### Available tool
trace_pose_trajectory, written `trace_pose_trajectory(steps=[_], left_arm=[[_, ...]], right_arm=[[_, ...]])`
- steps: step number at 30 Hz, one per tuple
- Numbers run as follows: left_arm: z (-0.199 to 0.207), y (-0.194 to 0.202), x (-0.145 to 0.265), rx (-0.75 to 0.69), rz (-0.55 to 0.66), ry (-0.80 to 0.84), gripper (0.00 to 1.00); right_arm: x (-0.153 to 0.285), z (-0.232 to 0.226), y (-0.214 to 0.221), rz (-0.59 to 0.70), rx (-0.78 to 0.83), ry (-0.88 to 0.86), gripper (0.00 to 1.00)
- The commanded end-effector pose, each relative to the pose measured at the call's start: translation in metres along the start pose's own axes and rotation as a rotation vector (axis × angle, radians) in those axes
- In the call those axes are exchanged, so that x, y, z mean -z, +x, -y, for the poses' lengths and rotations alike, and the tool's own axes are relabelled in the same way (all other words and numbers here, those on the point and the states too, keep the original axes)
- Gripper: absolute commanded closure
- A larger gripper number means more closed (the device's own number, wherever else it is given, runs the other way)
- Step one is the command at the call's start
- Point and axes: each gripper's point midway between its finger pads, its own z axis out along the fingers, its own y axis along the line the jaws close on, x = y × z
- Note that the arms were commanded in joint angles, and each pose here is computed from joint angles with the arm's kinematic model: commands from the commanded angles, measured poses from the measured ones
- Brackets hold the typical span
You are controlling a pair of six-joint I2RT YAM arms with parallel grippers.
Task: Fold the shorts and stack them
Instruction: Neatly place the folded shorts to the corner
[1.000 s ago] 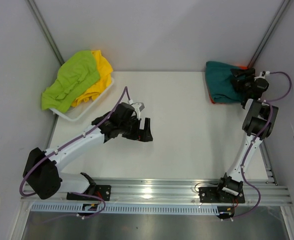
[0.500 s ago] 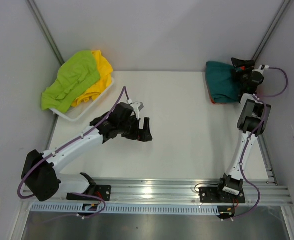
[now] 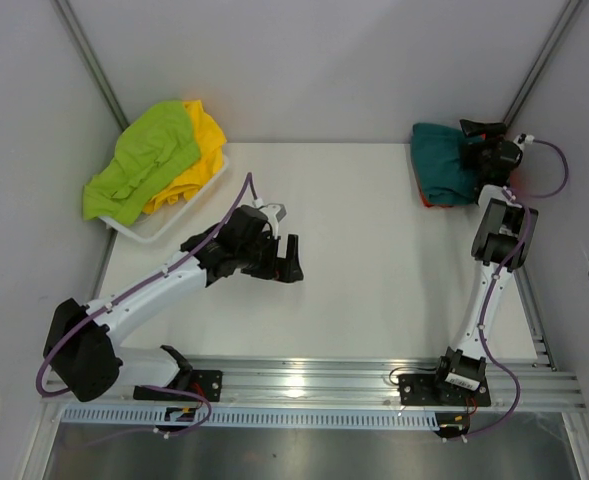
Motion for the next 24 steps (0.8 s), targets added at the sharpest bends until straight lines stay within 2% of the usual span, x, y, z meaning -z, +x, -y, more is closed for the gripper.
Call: trace_pose_trajectory(steps=[1, 2, 4, 5, 6, 7, 8, 9, 10, 11, 14, 15, 16, 17, 18, 19, 20, 23, 24], left_arm=[[0.002, -0.018, 0.010, 0.004, 0.069, -0.010, 0.01], [0.003, -0.020, 0.014, 0.002, 0.083, -0.005, 0.01], [0.004, -0.023, 0.018, 0.006, 0.110, -0.007, 0.01], [0.005, -0.027, 0.024, 0.004, 0.137, 0.000, 0.01], [0.005, -0.028, 0.028, 0.004, 0.151, 0.001, 0.01], [0.003, -0.029, 0.031, 0.004, 0.171, -0.011, 0.01], [0.002, -0.032, 0.036, 0.006, 0.194, -0.016, 0.01], [0.004, -0.037, 0.048, 0.004, 0.238, -0.010, 0.01], [0.000, -0.037, 0.052, 0.005, 0.260, -0.026, 0.01], [0.000, -0.039, 0.058, 0.002, 0.288, -0.026, 0.01], [-0.006, -0.043, 0.080, -0.002, 0.376, -0.042, 0.01], [-0.005, -0.044, 0.091, -0.006, 0.416, -0.031, 0.01], [-0.009, -0.043, 0.093, -0.007, 0.433, -0.043, 0.01], [-0.011, -0.043, 0.097, -0.009, 0.447, -0.048, 0.01], [-0.013, -0.041, 0.099, -0.007, 0.457, -0.053, 0.01], [-0.014, -0.041, 0.105, -0.006, 0.478, -0.053, 0.01], [-0.015, -0.040, 0.107, -0.005, 0.483, -0.057, 0.01], [-0.017, -0.034, 0.118, -0.006, 0.484, -0.066, 0.01], [-0.021, -0.030, 0.121, -0.007, 0.477, -0.080, 0.01]], right_arm=[[-0.003, -0.059, -0.024, 0.024, 0.074, -0.070, 0.00], [0.003, -0.091, -0.029, 0.025, 0.112, -0.114, 0.00], [0.012, -0.110, -0.027, 0.007, 0.150, -0.117, 0.01], [0.025, -0.147, -0.030, 0.008, 0.208, -0.157, 0.01], [0.033, -0.161, -0.028, 0.003, 0.228, -0.162, 0.00], [0.043, -0.152, -0.019, -0.015, 0.229, -0.129, 0.00], [0.063, -0.194, -0.024, 0.006, 0.279, -0.182, 0.01], [0.075, -0.202, -0.019, -0.005, 0.298, -0.183, 0.00], [0.087, -0.190, -0.006, -0.038, 0.304, -0.142, 0.01], [0.111, -0.226, -0.008, -0.024, 0.370, -0.178, 0.00], [0.151, -0.207, 0.024, -0.114, 0.402, -0.063, 0.00], [0.178, -0.228, 0.030, -0.117, 0.449, -0.076, 0.00], [0.192, -0.229, 0.048, -0.144, 0.457, -0.070, 0.00], [0.210, -0.196, 0.073, -0.197, 0.450, -0.008, 0.01], [0.235, -0.217, 0.083, -0.192, 0.527, -0.062, 0.01], [0.247, -0.209, 0.094, -0.191, 0.556, -0.036, 0.01], [0.263, -0.189, 0.127, -0.259, 0.569, -0.001, 0.01], [0.308, -0.194, 0.169, -0.313, 0.637, -0.026, 0.01], [0.323, -0.171, 0.185, -0.355, 0.641, 0.008, 0.00]])
